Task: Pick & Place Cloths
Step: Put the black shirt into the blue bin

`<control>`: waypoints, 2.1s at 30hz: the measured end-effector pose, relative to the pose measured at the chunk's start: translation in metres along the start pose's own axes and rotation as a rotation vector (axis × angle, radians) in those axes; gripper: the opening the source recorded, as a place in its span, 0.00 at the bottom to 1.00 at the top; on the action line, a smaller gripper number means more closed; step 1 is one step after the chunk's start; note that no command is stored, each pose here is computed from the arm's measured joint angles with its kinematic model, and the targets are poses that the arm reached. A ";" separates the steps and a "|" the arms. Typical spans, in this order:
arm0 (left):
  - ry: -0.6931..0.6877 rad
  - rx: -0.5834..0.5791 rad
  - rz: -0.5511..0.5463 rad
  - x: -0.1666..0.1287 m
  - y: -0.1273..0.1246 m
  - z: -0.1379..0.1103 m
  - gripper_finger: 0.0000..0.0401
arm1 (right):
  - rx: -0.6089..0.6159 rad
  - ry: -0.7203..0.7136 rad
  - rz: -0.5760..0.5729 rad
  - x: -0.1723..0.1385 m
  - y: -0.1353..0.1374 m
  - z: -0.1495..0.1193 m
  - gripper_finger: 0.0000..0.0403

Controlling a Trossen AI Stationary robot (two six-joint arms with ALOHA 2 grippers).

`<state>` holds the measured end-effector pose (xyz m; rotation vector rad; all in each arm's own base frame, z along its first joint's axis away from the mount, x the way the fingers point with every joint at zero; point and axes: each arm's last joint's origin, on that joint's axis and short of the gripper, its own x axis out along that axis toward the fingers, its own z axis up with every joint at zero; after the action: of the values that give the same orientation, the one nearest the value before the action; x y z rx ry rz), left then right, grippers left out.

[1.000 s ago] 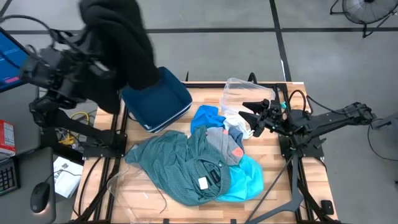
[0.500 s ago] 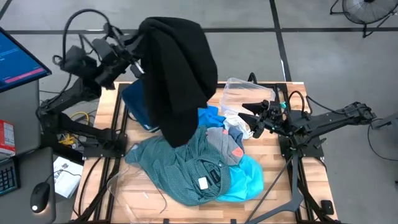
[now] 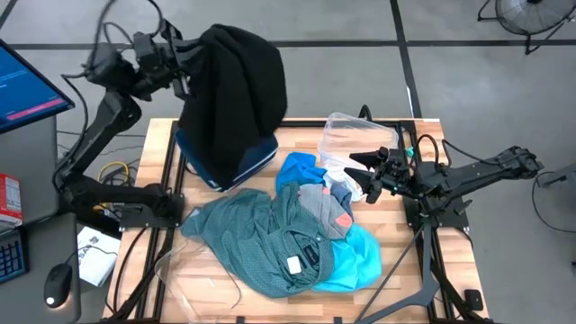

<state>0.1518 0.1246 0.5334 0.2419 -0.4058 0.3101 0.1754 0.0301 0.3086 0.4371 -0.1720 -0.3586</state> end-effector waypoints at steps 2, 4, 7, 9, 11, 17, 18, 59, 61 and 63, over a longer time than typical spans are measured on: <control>0.038 -0.013 0.008 0.001 0.002 -0.013 0.01 | 0.000 0.000 0.000 0.000 0.000 0.000 0.77; 0.079 -0.007 0.014 0.000 0.004 -0.028 0.01 | 0.000 0.000 -0.001 0.000 0.000 0.000 0.77; 0.152 0.002 0.063 -0.006 0.009 -0.050 0.01 | 0.000 0.001 0.000 0.000 0.000 0.000 0.77; 0.188 -0.002 0.099 -0.013 0.013 -0.061 0.00 | 0.003 0.004 0.005 -0.001 0.001 -0.001 0.77; 0.231 -0.010 0.138 -0.023 0.017 -0.070 0.00 | 0.003 0.008 0.012 -0.001 0.002 -0.001 0.77; 0.352 -0.027 0.265 -0.061 0.022 -0.090 0.00 | -0.006 0.026 0.019 -0.003 0.003 -0.003 0.77; 0.381 -0.036 0.291 -0.068 0.021 -0.095 0.00 | -0.009 0.028 0.018 -0.003 0.003 -0.004 0.77; 1.400 -0.224 0.251 -0.069 -0.032 -0.258 0.00 | -0.030 0.034 -0.036 0.001 -0.005 -0.004 0.77; 1.430 -0.276 0.214 -0.064 -0.036 -0.272 0.01 | -0.015 0.034 -0.036 0.001 -0.004 -0.004 0.77; 1.449 -0.318 0.160 -0.058 -0.043 -0.286 0.01 | -0.013 0.034 -0.036 0.001 -0.004 -0.004 0.77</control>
<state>0.2156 0.1533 0.2472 -0.3515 0.9615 0.4896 0.1762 0.0273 0.3033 0.4335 -0.1284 -0.3870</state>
